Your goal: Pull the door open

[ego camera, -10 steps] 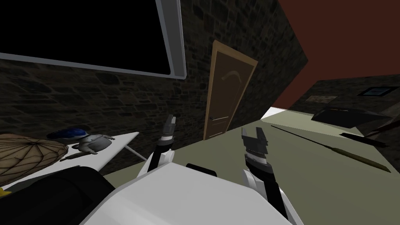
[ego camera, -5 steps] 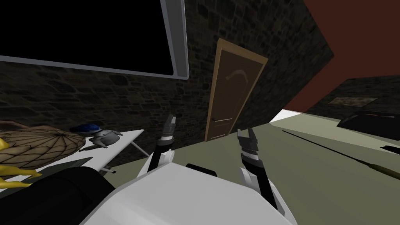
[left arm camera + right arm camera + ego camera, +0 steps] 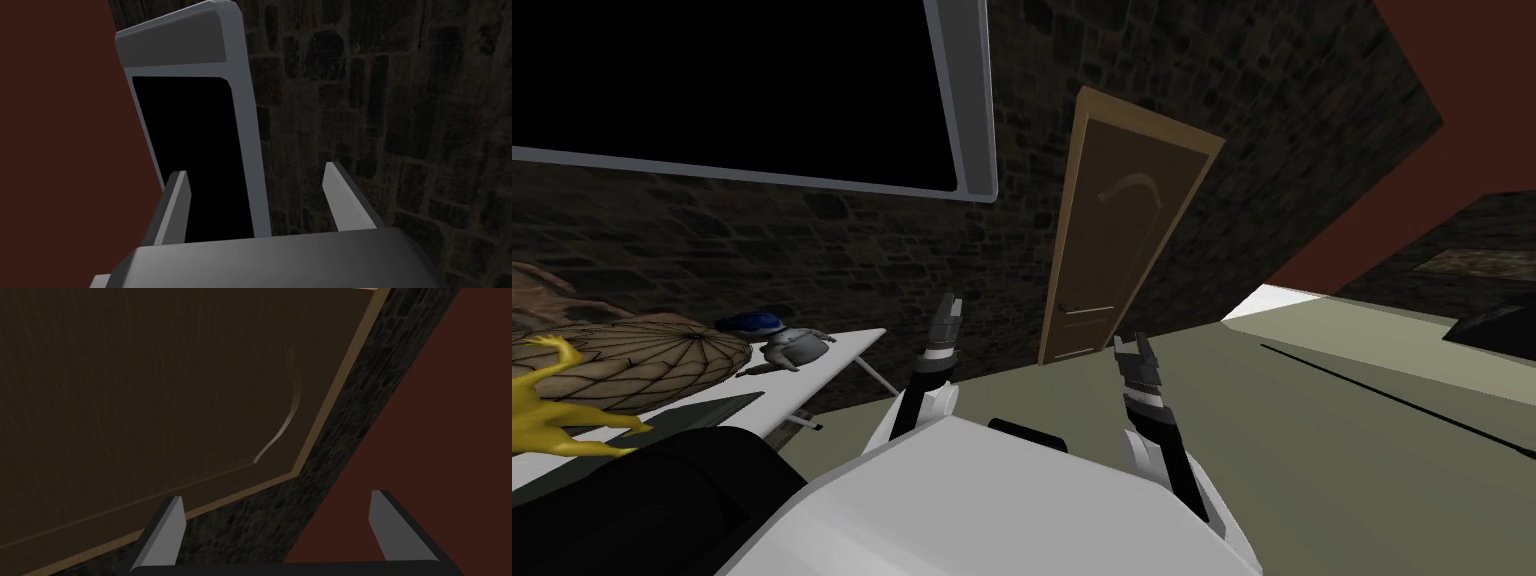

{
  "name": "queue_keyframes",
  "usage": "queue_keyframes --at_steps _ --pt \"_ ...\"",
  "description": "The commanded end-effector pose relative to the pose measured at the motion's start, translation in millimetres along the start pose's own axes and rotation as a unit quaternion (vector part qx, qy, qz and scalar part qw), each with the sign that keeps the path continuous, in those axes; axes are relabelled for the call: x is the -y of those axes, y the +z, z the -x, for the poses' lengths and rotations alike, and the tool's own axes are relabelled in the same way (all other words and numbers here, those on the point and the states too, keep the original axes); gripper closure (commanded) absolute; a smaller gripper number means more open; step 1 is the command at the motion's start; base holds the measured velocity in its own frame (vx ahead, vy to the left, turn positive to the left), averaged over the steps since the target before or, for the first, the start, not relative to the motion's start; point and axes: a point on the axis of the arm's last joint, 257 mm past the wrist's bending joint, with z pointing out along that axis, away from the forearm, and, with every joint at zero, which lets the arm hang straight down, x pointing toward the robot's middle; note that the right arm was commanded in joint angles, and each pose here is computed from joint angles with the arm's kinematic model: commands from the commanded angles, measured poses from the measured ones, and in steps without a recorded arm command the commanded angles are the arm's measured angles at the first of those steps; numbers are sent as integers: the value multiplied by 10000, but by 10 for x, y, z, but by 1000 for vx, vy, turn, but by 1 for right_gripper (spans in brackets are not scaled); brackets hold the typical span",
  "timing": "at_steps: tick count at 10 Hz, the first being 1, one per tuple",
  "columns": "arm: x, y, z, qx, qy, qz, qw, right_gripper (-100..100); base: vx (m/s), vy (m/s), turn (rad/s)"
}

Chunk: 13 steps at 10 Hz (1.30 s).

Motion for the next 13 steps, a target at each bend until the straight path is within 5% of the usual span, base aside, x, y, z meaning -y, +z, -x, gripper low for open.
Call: queue_keyframes --at_steps 1,13 --pt "168 -8 6 -41 22 -146 9999 -100 37 -35 139" --pt "1193 -298 187 -157 49 -1143 9933 -100 43 -40 109"
